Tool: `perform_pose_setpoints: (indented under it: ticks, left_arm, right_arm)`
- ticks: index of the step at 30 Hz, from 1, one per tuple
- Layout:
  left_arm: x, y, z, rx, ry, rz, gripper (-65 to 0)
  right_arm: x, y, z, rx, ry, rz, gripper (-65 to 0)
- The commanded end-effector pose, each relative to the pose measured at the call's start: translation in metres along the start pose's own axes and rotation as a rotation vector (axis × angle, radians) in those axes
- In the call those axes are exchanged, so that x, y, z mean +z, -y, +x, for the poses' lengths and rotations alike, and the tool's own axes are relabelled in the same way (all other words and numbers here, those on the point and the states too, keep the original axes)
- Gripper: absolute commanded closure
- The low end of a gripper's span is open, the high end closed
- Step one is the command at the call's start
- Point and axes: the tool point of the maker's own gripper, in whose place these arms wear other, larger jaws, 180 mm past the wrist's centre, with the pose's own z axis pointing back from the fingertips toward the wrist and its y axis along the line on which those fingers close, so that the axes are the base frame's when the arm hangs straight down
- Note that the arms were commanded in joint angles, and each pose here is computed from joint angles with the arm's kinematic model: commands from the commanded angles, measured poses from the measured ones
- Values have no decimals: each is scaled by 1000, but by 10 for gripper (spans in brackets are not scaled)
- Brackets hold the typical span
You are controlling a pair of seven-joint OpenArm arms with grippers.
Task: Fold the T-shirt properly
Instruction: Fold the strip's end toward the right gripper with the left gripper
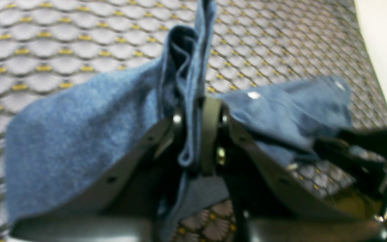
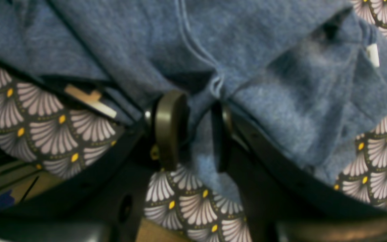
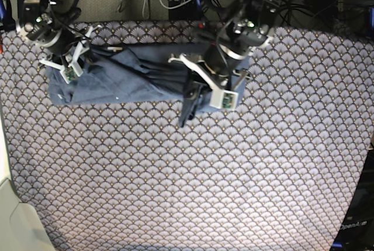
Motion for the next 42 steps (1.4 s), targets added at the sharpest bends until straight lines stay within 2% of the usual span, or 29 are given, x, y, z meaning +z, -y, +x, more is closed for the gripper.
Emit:
perform_pose_setpoints:
  ticks: [1, 8, 15, 17, 22, 25, 30, 35, 37, 42]
  left_arm:
    - [-2, 10, 13, -2, 42, -32, -4]
    - [-19, 21, 1, -11, 0, -67, -4]
    - [-31, 47, -9, -54, -42, -137, -9]
    - [-33, 49, -9, -58, -44, -143, -43]
    - [-32, 51, -9, -55, -41, -148, -214]
    - [-31, 52, -7, -53, -33, -150, -271]
    - [-27, 68, -5, -72, -22, -194, -316]
    - [-17, 74, 18, -74, 45, -206, -317]
    - [-13, 61, 30, -72, 77, -175, -316]
    - [-4, -10, 29, 11, 83, 14, -315]
  right_arm:
    - [4, 6, 8, 10, 29, -15, -182]
    - [4, 6, 8, 12, 28, -14, -182]
    - [4, 6, 8, 12, 27, -15, -182]
    - [4, 6, 8, 12, 27, -15, -182]
    - [4, 6, 7, 13, 24, -14, -182]
    - [4, 6, 7, 13, 24, -14, -183]
    - [4, 7, 8, 14, 26, -15, -183]
    - [7, 13, 10, 32, 27, -27, -183]
    - [8, 14, 11, 34, 32, -30, -183]
    - [11, 24, 13, 48, 31, -49, -183]
